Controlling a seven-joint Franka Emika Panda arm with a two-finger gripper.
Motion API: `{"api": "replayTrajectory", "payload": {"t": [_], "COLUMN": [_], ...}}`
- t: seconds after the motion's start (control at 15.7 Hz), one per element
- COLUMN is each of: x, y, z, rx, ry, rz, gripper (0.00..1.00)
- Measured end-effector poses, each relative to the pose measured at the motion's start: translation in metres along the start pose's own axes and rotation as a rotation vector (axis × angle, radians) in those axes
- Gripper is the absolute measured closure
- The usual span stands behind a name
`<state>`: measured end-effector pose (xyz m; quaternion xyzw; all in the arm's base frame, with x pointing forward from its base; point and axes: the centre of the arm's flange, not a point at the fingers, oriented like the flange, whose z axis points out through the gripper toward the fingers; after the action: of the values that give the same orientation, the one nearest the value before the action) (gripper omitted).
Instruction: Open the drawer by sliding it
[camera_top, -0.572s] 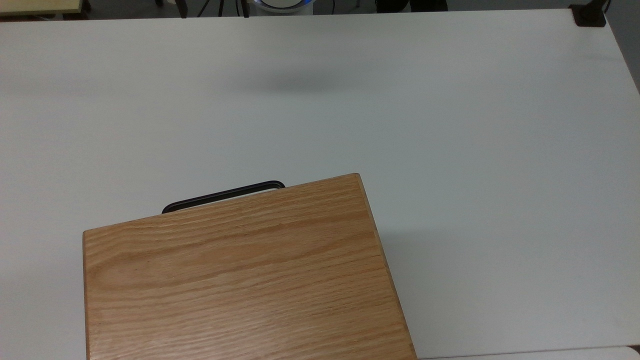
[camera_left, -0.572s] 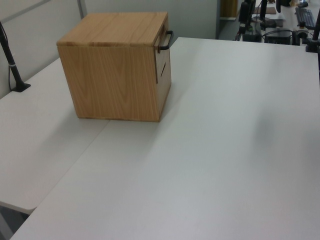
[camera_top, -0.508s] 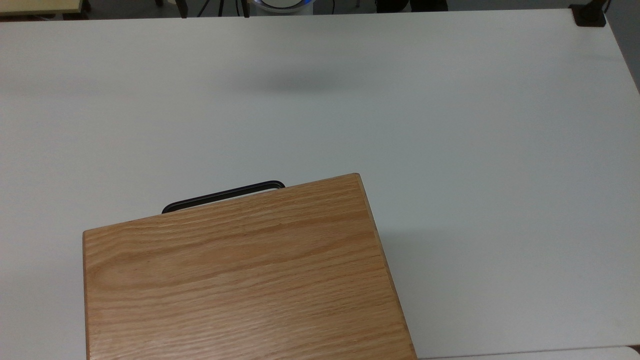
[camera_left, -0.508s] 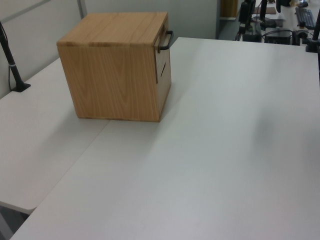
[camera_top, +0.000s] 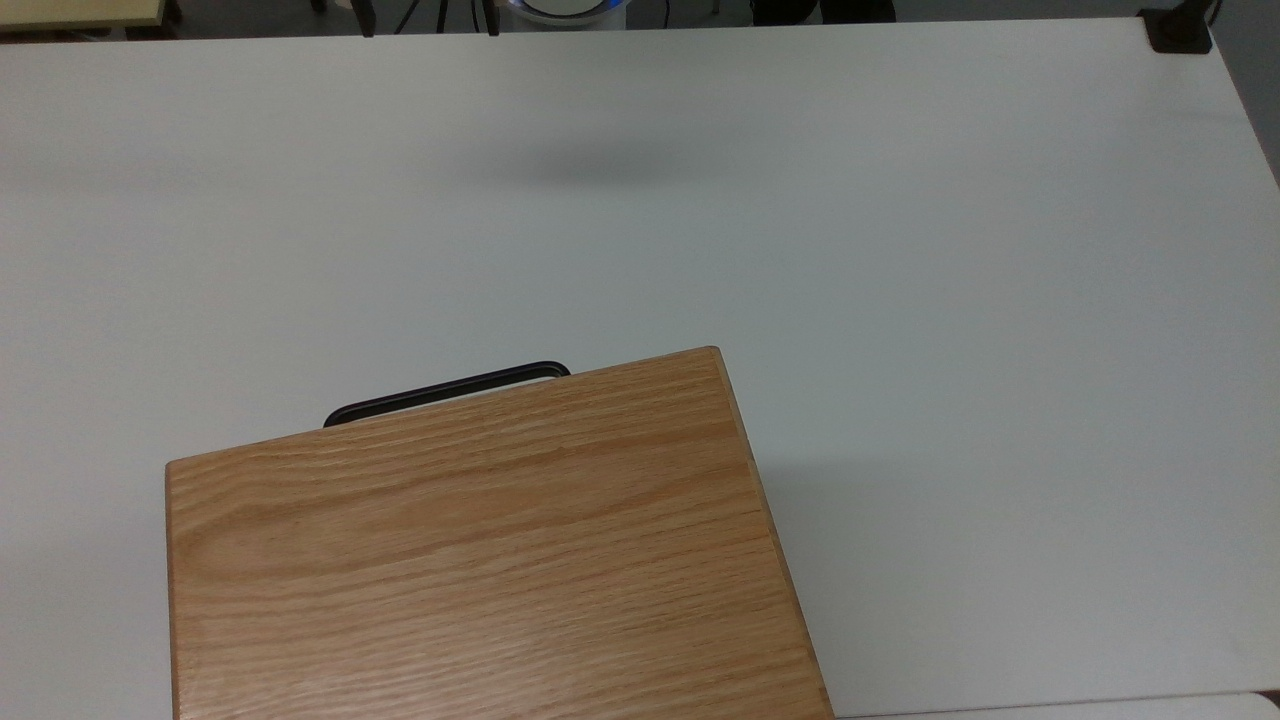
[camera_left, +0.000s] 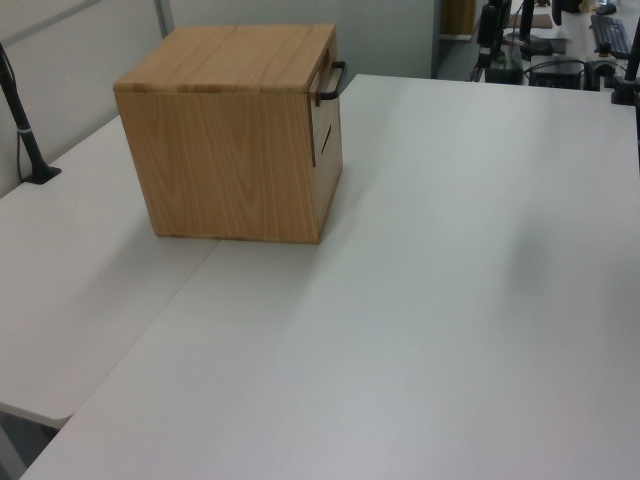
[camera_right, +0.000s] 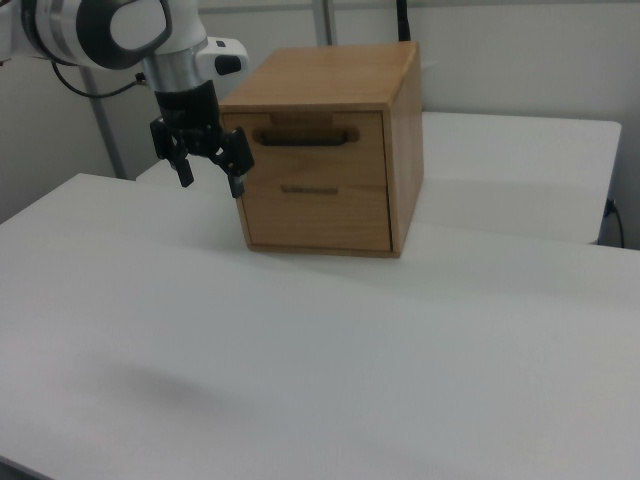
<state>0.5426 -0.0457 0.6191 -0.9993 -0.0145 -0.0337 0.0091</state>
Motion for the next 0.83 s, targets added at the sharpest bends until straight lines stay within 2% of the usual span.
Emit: {"api": "replayTrajectory", "payload": {"t": [0.44, 0.83], "x": [0.0003, 0.0056], "y": [0.0000, 0.0004], "z": [0.0007, 0.0068], "rx": [0.000, 0.001], "ry": [-0.001, 0.003], "rz": [0.002, 0.052], "gripper": [0.00, 0.00]}}
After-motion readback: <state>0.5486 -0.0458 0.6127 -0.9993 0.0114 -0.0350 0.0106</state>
